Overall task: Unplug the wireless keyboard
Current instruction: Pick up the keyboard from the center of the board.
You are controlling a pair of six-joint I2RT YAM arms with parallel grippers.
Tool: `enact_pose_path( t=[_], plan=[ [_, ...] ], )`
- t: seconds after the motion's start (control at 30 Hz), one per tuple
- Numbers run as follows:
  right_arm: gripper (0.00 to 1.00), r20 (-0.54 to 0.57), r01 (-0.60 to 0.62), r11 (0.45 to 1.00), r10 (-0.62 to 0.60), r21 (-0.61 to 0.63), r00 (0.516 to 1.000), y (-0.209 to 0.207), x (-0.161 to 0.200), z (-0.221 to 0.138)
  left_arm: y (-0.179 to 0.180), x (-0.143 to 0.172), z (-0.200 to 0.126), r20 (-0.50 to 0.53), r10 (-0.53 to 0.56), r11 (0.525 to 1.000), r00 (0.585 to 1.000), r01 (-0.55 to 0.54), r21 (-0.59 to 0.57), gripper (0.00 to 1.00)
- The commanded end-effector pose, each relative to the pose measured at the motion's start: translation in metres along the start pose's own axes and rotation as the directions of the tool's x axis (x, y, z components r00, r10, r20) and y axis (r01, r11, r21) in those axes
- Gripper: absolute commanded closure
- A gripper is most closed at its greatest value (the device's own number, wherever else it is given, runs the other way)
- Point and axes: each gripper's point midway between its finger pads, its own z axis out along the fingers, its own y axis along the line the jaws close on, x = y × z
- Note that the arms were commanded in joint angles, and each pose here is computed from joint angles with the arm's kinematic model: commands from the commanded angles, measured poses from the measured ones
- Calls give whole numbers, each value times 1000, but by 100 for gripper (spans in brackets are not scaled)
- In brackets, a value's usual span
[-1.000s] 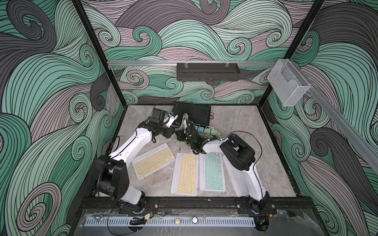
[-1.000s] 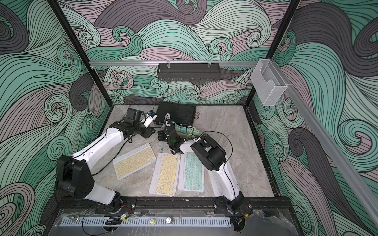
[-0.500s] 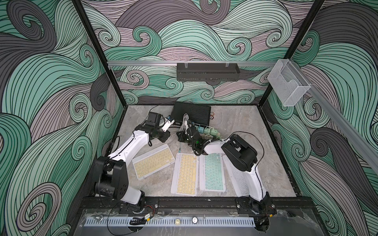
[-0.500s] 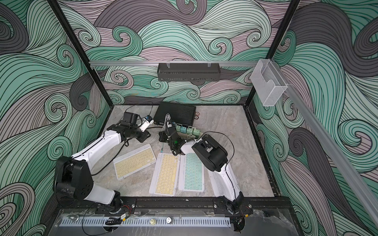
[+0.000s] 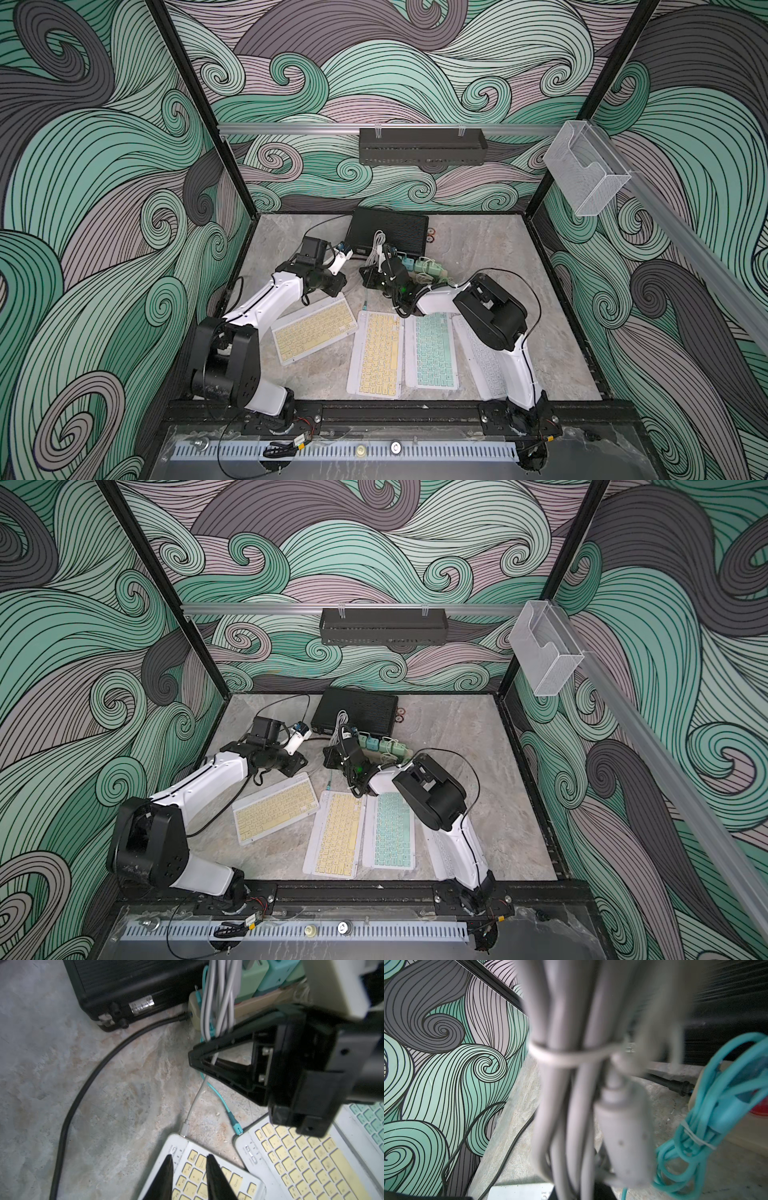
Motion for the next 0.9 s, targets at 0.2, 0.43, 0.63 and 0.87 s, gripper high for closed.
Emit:
enact_pose_path(
  t=[0.2, 0.43, 0.63, 0.87],
  plan=[
    [100, 119, -27, 999, 31, -42, 992, 19, -36, -16, -2, 9, 20, -70, 67, 997, 995, -65, 33, 69],
    [100, 124, -65, 996, 72, -62, 990, 19, -36, -16, -6, 14, 32, -111, 66, 996, 992, -59, 67, 69],
    [100, 130, -81, 993, 92, -83, 987, 21, -35, -17, -5, 18, 36, -133, 72, 995, 989, -63, 71, 70],
    [100, 137, -89, 992, 101, -91, 985, 21, -36, -20, -4, 22, 41, -155, 77, 995, 985, -66, 79, 70]
  ],
)
